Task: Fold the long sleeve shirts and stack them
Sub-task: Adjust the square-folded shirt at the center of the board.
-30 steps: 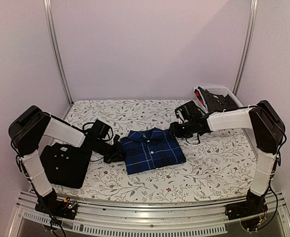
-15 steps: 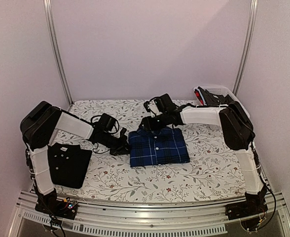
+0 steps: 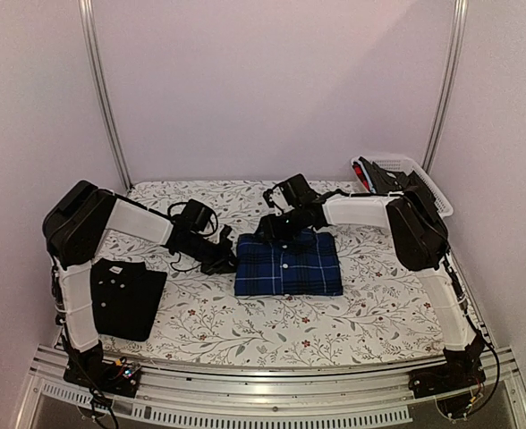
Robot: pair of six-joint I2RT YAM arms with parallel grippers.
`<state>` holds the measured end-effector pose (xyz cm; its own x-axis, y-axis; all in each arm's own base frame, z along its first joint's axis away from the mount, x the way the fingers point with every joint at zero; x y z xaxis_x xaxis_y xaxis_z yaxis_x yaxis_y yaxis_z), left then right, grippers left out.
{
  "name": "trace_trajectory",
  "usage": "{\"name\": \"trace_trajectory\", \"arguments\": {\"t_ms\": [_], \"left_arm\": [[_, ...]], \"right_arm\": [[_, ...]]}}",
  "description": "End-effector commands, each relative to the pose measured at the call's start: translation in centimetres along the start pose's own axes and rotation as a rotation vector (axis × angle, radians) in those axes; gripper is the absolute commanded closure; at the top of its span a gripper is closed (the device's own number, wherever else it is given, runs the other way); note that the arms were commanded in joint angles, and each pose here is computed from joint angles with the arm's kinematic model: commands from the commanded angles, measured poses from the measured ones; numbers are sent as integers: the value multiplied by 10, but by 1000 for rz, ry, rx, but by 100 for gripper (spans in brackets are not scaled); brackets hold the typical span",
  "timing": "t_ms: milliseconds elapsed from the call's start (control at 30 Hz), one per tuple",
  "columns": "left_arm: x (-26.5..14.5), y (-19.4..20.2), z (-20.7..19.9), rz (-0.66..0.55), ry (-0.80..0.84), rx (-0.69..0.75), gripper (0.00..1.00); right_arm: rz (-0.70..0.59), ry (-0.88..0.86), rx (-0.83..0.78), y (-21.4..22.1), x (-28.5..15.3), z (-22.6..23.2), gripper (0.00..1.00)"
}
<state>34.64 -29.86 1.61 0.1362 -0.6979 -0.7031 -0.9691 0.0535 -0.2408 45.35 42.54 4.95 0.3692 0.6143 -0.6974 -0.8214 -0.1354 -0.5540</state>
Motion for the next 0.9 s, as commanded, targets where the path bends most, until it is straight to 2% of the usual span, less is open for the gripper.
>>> {"name": "trace_trajectory", "arguments": {"t_ms": [0, 367, 767, 867], "left_arm": [[-6, 11, 17, 19, -74, -25, 100], [-6, 12, 11, 21, -66, -16, 100], [-9, 9, 3, 12, -59, -6, 100], [-11, 7, 2, 8, -59, -4, 100]], "right_arm": [[-40, 31, 36, -16, -12, -10, 42], [-7, -32, 62, -12, -2, -5, 39], [20, -66, 88, -5, 2, 1, 62], [19, -72, 89, -6, 0, 4, 73]]}}
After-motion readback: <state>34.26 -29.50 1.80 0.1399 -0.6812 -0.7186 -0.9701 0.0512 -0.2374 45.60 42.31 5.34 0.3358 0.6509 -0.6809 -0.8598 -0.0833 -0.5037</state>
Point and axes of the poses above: each gripper's point midway between its finger pads, its own x axis out along the fingers, its own z axis along the line the jaws close on, y = z × x, the point moved 1 cm from there along -x, back along the fingers, and after that the axes turned 7 degrees about x, right-handed, at the moved point
